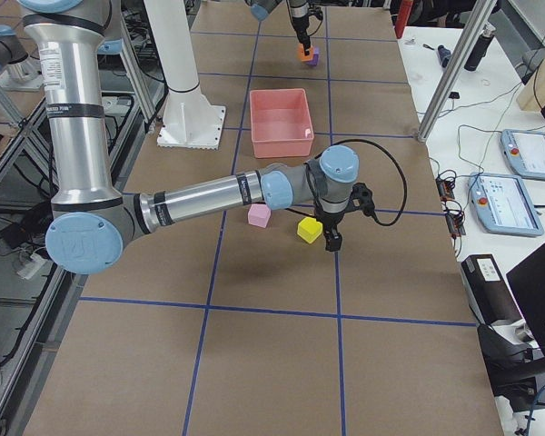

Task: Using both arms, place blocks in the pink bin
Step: 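Drop the orange cube into the bin while the right gripper reaches the pink cube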

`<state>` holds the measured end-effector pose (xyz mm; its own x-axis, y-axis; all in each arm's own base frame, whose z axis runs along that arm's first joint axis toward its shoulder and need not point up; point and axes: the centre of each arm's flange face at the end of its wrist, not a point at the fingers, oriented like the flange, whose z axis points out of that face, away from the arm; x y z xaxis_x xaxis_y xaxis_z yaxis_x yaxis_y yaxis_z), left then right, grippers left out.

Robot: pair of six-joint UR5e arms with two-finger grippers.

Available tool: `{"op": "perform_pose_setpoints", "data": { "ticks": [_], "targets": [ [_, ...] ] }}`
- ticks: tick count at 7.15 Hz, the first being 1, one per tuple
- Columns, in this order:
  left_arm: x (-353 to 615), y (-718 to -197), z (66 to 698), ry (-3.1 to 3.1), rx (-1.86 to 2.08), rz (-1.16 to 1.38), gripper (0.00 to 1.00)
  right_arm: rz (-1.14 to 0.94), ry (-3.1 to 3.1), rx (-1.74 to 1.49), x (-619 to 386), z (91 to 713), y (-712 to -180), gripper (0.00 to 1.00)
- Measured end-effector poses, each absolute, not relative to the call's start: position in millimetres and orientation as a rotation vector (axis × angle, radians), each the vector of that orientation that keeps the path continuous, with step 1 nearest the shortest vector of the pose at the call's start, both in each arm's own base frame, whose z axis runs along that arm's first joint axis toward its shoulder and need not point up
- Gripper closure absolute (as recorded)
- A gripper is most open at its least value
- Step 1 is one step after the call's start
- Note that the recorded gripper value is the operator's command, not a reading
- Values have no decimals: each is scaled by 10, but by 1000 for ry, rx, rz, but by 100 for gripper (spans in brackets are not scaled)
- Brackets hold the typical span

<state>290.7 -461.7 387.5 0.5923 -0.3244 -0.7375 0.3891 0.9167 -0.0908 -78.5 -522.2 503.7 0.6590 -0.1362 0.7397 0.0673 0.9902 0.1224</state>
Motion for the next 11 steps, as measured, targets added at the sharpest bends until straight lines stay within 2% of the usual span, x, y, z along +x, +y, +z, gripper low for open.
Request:
{"op": "perform_pose_setpoints", "data": {
  "ticks": [4,6,8,11],
  "targets": [
    [3286,-4920,2108,876,31,-502,100,93,-949,32,-1403,4872,-4728,0],
    [3608,-4758,1312,960,-30,-550,100,132,-943,-11,-1780,4988,-4390,0],
    [3974,-4482,827,1016,-86,-585,100,162,-906,-48,-2131,4971,-4106,0],
    [4348,-4279,594,1022,-85,-615,100,162,-829,-60,-2622,4937,-3636,0]
  ]
}}
